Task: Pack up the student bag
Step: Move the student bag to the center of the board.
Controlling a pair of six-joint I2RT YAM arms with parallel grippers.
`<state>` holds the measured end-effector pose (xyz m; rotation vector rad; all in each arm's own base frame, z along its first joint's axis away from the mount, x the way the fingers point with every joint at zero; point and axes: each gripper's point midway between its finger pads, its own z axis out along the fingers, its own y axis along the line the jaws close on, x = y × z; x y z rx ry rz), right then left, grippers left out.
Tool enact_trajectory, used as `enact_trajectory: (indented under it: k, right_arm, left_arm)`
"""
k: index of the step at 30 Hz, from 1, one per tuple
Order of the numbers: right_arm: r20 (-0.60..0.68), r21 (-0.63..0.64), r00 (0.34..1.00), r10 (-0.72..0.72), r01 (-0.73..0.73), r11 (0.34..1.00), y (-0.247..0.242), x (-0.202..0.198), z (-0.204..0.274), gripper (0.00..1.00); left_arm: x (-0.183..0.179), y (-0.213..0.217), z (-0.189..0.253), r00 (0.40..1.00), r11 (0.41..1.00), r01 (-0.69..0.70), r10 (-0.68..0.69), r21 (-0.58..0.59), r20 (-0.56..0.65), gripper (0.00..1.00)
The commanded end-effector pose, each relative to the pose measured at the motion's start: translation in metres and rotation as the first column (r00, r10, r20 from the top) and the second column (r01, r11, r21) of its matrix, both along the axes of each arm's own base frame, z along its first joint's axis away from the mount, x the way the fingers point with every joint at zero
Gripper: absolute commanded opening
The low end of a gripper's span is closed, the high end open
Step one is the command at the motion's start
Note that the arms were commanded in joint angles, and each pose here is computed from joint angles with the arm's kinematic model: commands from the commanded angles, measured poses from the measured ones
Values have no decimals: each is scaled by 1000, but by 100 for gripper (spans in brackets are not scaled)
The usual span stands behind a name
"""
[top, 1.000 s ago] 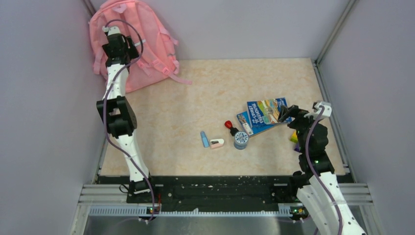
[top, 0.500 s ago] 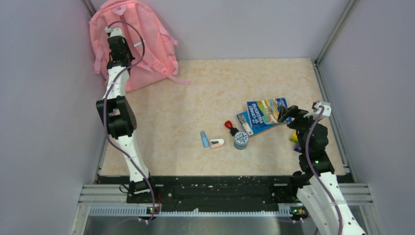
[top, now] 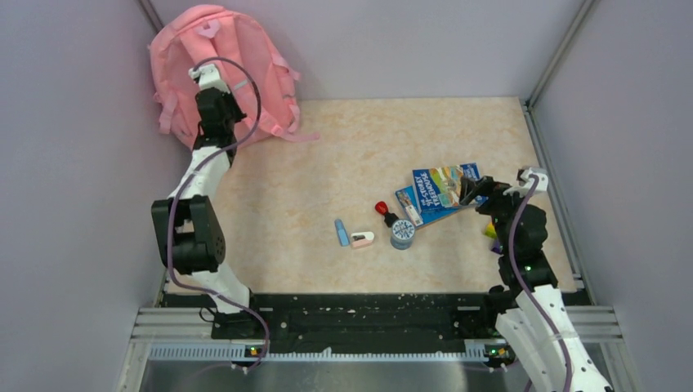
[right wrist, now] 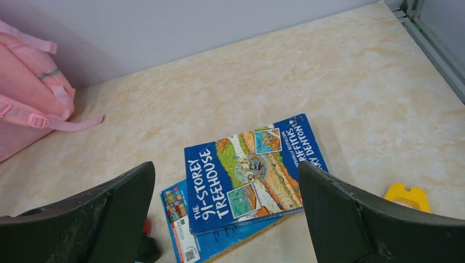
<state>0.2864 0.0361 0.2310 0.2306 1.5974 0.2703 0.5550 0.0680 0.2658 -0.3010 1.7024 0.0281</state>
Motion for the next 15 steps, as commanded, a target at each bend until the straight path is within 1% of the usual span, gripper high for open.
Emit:
enact_trajectory:
  k: [1,6,12,15]
  right_arm:
    - [48,31,997,65,-67,997,14,-1,17,99]
    - [49,47,993,104,-106,993,21,-3,20,99]
    - [67,79,979,192,-197,977,38,-7,25,99]
    - [71,91,971,228,-234,968,45,-8,27,99]
  left_arm:
    - [-35,-38,60,976,997,73,-66,-28,207,0]
    - [-79,-73,53,968,988,146,-131,-53,215,0]
    - [-128,-131,34,944,953,297,-286,-49,166,0]
    - [-149,-152,20,929,931,356,-345,-74,134,0]
